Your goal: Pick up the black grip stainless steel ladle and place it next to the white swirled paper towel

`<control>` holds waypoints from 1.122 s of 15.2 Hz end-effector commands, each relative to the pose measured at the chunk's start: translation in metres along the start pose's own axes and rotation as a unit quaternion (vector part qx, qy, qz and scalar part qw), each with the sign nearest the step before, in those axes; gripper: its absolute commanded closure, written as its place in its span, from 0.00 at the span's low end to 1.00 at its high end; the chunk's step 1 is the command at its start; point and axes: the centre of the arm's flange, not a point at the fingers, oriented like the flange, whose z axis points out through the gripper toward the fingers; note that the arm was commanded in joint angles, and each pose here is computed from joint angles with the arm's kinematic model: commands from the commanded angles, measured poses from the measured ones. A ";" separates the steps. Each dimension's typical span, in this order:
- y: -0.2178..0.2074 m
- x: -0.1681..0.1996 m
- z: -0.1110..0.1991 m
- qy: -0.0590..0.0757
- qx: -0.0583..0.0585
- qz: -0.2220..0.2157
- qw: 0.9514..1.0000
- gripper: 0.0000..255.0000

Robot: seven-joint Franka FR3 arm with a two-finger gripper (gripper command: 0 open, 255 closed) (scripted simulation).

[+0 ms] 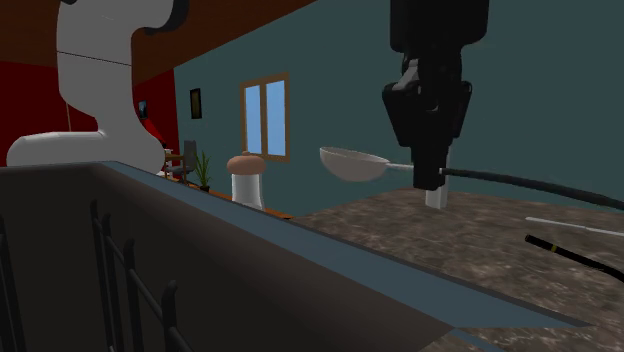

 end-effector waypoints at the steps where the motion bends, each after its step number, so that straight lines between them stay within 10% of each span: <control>1: -0.001 0.000 -0.011 0.000 0.000 0.000 1.000 1.00; 17: -0.011 -0.002 -0.094 0.000 0.000 0.000 1.000 1.00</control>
